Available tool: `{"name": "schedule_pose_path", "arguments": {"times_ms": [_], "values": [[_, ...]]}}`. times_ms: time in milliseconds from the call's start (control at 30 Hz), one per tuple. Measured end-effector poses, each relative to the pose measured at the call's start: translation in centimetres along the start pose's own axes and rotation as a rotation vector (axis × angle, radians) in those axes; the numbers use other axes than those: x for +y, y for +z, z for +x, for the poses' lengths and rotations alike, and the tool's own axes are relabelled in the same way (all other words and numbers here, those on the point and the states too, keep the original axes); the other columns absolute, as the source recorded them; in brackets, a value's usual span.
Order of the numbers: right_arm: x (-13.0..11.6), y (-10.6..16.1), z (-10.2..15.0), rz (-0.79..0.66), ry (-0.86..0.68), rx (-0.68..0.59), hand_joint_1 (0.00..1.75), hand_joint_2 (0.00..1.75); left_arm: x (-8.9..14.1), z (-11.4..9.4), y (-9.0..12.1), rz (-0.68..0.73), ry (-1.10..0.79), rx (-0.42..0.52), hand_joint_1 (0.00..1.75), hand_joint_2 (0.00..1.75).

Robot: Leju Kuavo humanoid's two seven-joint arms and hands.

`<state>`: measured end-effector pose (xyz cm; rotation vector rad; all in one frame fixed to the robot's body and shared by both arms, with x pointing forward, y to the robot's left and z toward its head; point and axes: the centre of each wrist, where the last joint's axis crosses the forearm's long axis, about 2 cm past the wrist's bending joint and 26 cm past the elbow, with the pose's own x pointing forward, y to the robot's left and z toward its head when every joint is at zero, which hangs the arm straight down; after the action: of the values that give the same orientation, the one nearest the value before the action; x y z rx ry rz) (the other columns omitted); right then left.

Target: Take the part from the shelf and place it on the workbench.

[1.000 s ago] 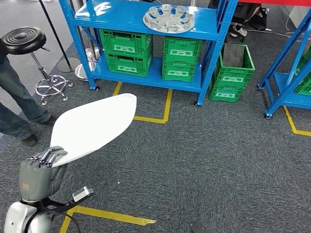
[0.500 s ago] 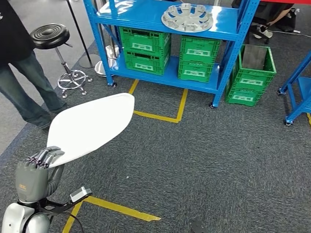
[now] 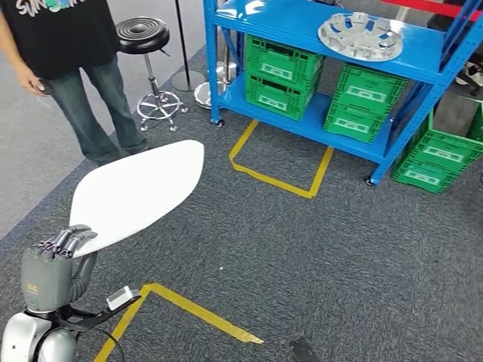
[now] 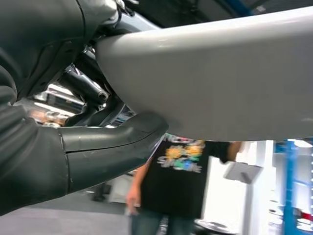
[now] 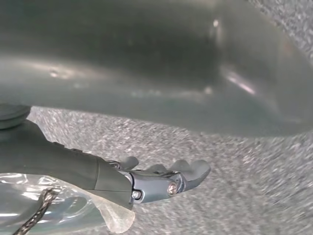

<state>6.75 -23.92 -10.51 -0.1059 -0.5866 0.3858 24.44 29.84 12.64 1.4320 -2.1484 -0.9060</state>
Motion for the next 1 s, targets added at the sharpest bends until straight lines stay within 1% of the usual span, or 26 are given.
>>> {"name": "schedule_pose_path", "arguments": {"times_ms": [600, 1000], "values": [[-0.01, 0.16, -0.37, -0.011, 0.041, 0.011, 0.00, 0.00, -0.07, 0.14, -0.03, 0.000, 0.002, 0.002, 1.75, 1.75], [0.03, 0.02, 0.00, -0.008, 0.045, 0.006, 0.00, 0.00, -0.11, 0.24, -0.08, -0.004, -0.002, -0.005, 1.75, 1.75]]}}
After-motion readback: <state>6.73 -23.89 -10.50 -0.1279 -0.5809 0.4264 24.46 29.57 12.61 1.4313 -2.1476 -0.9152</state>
